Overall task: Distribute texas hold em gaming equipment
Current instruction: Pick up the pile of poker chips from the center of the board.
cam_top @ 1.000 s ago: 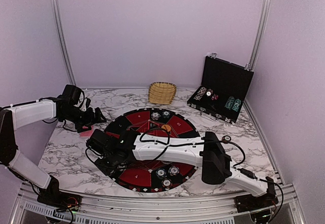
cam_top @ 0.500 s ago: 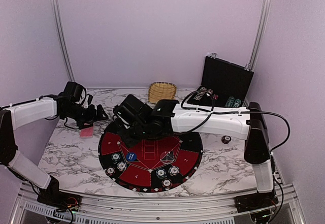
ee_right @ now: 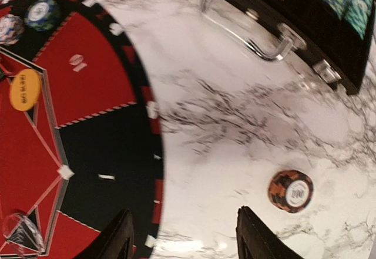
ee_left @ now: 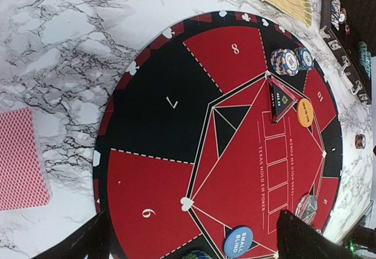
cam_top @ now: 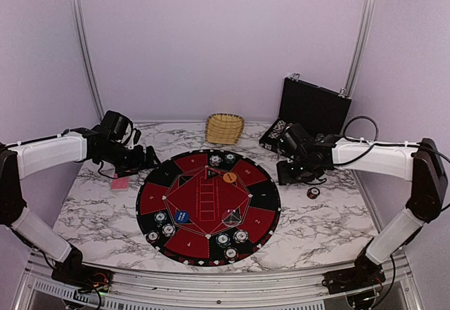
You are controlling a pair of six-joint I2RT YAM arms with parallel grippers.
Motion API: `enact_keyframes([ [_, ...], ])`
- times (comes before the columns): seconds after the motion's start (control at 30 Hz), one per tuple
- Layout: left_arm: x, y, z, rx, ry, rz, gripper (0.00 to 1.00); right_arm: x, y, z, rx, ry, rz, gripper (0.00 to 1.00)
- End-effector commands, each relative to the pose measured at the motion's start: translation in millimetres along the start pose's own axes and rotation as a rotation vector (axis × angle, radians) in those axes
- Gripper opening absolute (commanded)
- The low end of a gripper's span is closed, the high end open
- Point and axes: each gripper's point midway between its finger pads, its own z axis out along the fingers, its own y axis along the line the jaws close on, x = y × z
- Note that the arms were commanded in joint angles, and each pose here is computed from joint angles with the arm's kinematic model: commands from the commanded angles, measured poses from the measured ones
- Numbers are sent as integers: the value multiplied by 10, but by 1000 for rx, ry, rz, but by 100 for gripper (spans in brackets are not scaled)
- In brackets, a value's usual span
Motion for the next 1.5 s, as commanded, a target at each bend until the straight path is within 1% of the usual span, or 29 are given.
enact_keyframes([
  [0.0, -104, -38, -27, -11, -9, 14, 99, 99, -452, 21, 47, 10, 103, 61],
  [0.2, -144, -65, -9, -8, -5, 22, 99, 215, -966, 133, 117, 50, 173, 73],
  [0.3, -162, -81, -1, -5, -4, 25, 99, 240, -1141, 208, 131, 63, 197, 78],
  [0.43, -167, -77, 15, -8, 0, 25, 99, 289, -1284, 335, 113, 89, 228, 80],
  [0.53, -158, -71, 27, -10, 5, 24, 99, 301, -1283, 415, 66, 97, 238, 80],
  [0.6, -151, -66, 40, -11, 9, 22, 99, 320, -1282, 477, 64, 112, 234, 81],
  [0.93, -148, -54, 56, -17, 13, 19, 99, 526, -1361, 748, 76, 180, 231, 79],
  [1.0, -148, -54, 54, -18, 14, 20, 99, 556, -1363, 760, 75, 187, 232, 77],
  [1.07, -148, -53, 56, -19, 14, 18, 99, 583, -1356, 755, 71, 195, 233, 71],
  [1.2, -139, -47, 64, -20, 18, 14, 99, 627, -1359, 718, 70, 202, 235, 67],
  [1.47, -124, -44, 96, -19, 30, 5, 99, 670, -1346, 678, 62, 213, 220, 64],
])
